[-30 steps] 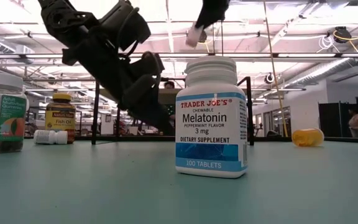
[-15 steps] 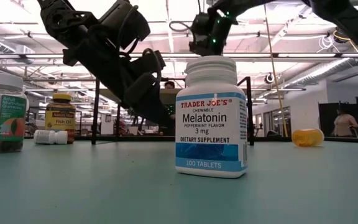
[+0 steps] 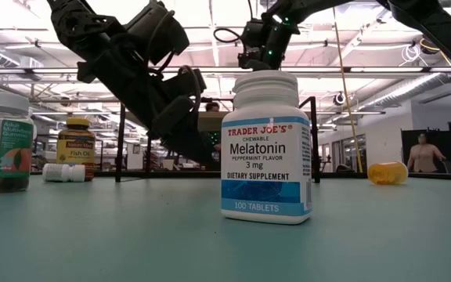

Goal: Pick and place medicine bottles onto shelf by color
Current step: Put the pink pill bottle on the shelf, then put the orange pill bottle on the shelf

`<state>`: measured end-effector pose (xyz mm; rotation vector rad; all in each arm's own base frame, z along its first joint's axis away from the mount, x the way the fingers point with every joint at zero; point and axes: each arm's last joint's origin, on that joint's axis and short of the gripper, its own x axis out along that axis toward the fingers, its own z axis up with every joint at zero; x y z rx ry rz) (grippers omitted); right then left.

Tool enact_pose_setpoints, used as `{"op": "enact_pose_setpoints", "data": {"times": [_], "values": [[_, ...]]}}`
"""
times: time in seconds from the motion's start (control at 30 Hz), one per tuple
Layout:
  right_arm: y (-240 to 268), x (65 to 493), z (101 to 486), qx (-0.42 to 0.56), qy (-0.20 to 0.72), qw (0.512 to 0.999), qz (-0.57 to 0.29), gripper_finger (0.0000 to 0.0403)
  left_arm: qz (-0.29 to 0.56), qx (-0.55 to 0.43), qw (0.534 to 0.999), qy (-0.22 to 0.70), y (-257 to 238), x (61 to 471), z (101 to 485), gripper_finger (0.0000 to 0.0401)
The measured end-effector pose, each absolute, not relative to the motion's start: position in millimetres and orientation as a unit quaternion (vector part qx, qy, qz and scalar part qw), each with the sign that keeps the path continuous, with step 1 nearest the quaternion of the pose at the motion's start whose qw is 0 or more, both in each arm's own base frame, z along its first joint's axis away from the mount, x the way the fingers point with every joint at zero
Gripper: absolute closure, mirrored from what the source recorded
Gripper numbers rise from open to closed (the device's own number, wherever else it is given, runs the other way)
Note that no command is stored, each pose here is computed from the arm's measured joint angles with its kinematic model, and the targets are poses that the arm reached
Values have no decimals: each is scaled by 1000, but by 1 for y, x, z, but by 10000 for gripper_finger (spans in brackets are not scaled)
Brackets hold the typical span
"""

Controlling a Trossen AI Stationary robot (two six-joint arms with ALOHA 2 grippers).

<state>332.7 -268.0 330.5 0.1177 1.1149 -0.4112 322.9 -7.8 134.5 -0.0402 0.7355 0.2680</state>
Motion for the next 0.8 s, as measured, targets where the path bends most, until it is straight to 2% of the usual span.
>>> {"op": "enact_pose_setpoints", "data": {"times": [0.4, 0.8], "values": [[-267, 332, 330, 50, 531, 825, -187, 227, 125, -24, 924, 361, -14, 322, 134, 45], [-261, 330, 339, 42, 524, 830, -187, 223, 120, -12, 924, 362, -14, 322, 134, 45]]}}
